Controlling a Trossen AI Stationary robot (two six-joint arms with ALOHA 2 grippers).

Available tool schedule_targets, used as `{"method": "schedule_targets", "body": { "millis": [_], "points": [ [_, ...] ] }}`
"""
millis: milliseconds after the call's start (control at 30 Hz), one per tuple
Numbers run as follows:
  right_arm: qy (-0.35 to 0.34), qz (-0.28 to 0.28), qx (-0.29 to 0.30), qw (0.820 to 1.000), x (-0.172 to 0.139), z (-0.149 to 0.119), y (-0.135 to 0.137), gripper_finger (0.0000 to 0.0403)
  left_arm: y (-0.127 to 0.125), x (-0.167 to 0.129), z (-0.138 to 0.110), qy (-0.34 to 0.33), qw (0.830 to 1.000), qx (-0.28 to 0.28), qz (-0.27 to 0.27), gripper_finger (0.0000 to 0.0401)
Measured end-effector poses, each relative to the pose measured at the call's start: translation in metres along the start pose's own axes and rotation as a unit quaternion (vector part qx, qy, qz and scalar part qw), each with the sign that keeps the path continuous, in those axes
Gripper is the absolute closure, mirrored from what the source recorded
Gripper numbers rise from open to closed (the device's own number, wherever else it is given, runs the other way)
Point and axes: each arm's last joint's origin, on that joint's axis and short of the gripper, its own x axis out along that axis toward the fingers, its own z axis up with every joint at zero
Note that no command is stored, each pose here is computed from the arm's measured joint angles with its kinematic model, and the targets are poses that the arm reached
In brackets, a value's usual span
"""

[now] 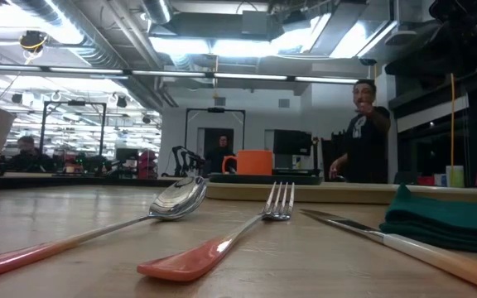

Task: Set up tray
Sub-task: Put the white bowl on the blue plate on the serving tray

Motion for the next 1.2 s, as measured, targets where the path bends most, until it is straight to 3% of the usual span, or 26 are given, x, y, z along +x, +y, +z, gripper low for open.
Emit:
{"method": "schedule_targets", "body": {
  "millis": [333, 667, 800, 933, 1200],
  "points": [
    [0.000, 0.000, -0.002, 1.000, 0.000, 0.000, 0.000, 0.0391, 0.000, 0.000, -0.001, -0.006, 1.000, 0.003, 0.003, 0.0376],
    [0.000, 0.000, -0.003, 1.000, 0.000, 0.000, 0.000, 0.0391, 0.000, 0.000, 0.000, -0.026, 1.000, 0.003, 0.012, 0.0312],
    [0.000, 0.000, -0.004, 1.000, 0.000, 0.000, 0.000, 0.0391, -0.005, -0.001, 0.002, -0.038, 0.999, -0.010, -0.015, 0.0287],
    [0.000, 0.000, -0.004, 1.000, 0.000, 0.000, 0.000, 0.0391, -0.011, -0.001, 0.005, -0.053, 0.998, 0.017, -0.042, 0.0270],
    [0.001, 0.000, -0.004, 1.000, 0.000, 0.000, 0.000, 0.0391, -0.013, 0.003, 0.005, -0.051, 0.998, 0.028, -0.036, 0.0260]
  ]
}}
